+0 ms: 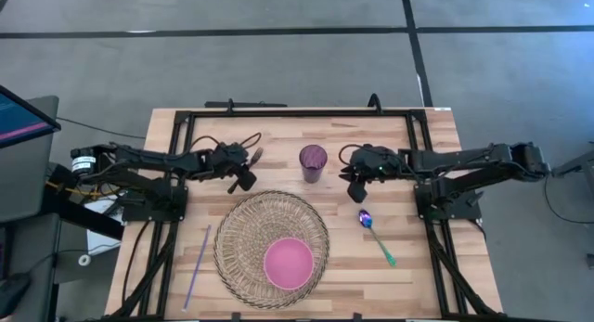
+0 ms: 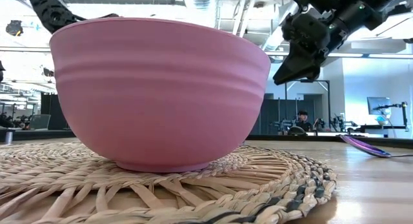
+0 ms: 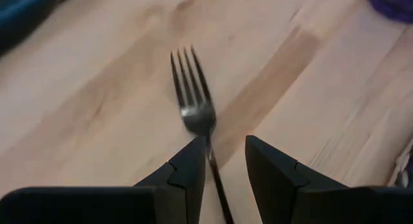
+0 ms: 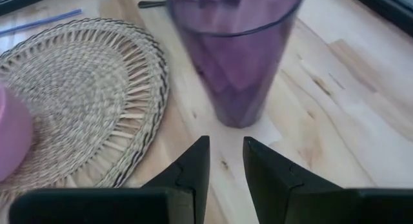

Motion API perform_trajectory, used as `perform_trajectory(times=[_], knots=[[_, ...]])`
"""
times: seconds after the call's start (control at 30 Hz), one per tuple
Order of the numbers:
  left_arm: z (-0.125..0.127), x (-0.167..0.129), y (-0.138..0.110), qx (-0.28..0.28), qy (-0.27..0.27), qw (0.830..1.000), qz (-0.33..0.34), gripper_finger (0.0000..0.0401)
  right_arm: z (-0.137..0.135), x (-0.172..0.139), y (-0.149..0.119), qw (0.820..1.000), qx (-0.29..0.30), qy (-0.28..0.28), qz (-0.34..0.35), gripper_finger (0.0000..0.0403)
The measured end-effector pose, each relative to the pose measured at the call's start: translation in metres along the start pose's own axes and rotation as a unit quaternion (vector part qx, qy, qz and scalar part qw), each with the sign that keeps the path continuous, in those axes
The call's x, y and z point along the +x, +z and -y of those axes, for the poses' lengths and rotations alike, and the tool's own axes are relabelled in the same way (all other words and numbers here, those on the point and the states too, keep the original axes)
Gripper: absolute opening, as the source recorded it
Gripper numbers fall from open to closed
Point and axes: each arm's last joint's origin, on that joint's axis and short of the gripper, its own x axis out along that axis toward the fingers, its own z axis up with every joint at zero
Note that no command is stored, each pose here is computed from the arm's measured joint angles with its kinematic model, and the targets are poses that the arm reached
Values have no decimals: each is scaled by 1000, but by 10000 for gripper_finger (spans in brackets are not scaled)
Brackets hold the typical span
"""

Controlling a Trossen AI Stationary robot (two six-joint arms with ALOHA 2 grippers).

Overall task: Pick & Place Utensil
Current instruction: Put the black fork into the pink bowl

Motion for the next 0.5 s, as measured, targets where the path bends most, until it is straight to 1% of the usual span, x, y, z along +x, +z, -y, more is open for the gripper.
perform_trajectory(times=[0.2,0.3,0.5], knots=[[-2,2,-12,-21,5,1000,-16,111,10,1,3,1000,15,-19,4,87],[-3,3,-16,-21,6,1000,-21,111,15,1,4,999,22,-27,6,87],[-3,3,-15,-39,6,999,-18,111,22,2,6,999,32,-39,8,87]])
